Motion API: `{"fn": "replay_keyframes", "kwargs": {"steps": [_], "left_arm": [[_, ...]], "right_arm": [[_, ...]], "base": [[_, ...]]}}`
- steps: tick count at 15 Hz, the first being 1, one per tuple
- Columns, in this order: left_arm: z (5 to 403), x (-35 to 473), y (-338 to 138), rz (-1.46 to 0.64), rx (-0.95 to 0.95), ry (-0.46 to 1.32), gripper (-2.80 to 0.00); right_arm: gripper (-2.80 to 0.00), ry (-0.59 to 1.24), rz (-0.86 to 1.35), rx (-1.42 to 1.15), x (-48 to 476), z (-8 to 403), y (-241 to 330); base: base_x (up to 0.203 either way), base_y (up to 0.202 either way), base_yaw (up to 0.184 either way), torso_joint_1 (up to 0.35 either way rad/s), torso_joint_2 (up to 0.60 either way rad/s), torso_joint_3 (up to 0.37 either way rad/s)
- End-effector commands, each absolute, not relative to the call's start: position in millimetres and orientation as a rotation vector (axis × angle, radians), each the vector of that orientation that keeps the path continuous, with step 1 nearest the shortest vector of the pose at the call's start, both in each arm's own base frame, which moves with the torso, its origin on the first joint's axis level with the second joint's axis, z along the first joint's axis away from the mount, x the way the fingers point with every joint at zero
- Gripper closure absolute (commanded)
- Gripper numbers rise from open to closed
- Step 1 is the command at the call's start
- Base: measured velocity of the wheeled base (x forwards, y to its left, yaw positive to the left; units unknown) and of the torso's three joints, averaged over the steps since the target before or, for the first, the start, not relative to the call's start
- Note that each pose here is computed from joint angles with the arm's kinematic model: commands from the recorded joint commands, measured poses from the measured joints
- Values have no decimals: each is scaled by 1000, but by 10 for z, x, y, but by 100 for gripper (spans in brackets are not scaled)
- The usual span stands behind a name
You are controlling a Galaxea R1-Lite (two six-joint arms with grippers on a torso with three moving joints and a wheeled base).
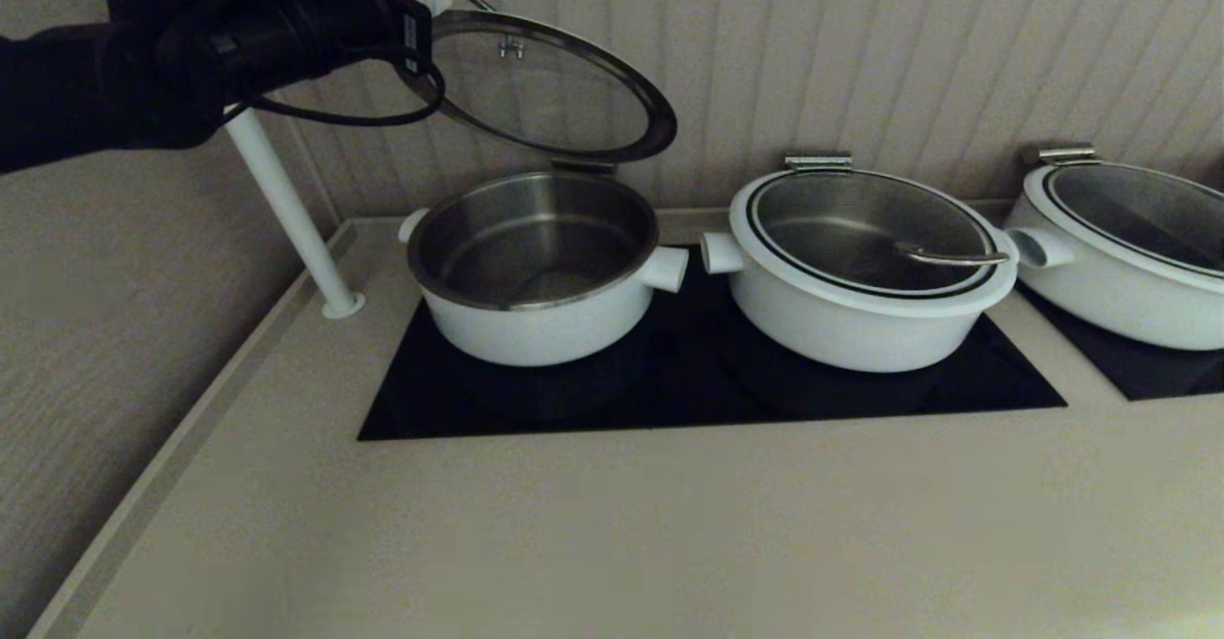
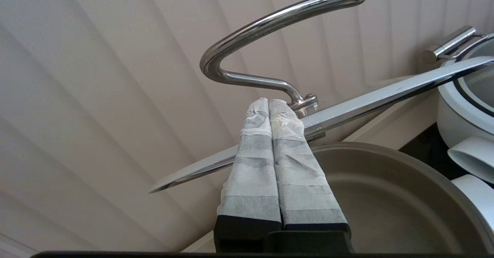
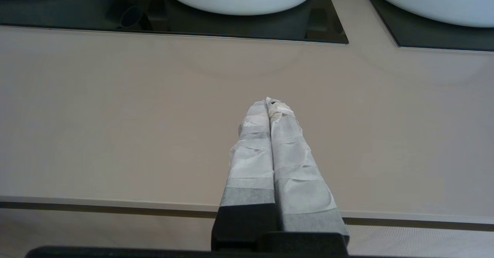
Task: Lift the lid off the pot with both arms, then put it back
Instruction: Close the pot lid
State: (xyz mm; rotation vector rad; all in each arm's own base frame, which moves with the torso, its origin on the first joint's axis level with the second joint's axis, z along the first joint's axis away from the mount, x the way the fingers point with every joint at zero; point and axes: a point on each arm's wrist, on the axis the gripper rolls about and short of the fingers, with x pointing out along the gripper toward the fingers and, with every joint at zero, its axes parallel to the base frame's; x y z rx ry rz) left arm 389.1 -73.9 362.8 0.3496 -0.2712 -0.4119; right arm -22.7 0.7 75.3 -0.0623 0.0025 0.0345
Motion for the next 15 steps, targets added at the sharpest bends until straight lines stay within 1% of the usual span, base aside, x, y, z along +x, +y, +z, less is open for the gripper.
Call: {"fn": "replay_keyframes", "kwargs": {"steps": [1, 15], "left_arm": [[3602, 3915, -725, -410, 352, -261, 0], [3666, 3831, -678, -399, 354, -267, 0]], "right_arm": [[0, 2, 35, -63, -227, 754, 7], [0, 2, 35, -63, -227, 754, 7]], "base": [[0, 0, 0, 0, 0, 0], [0, 0, 0, 0, 0, 0]]}}
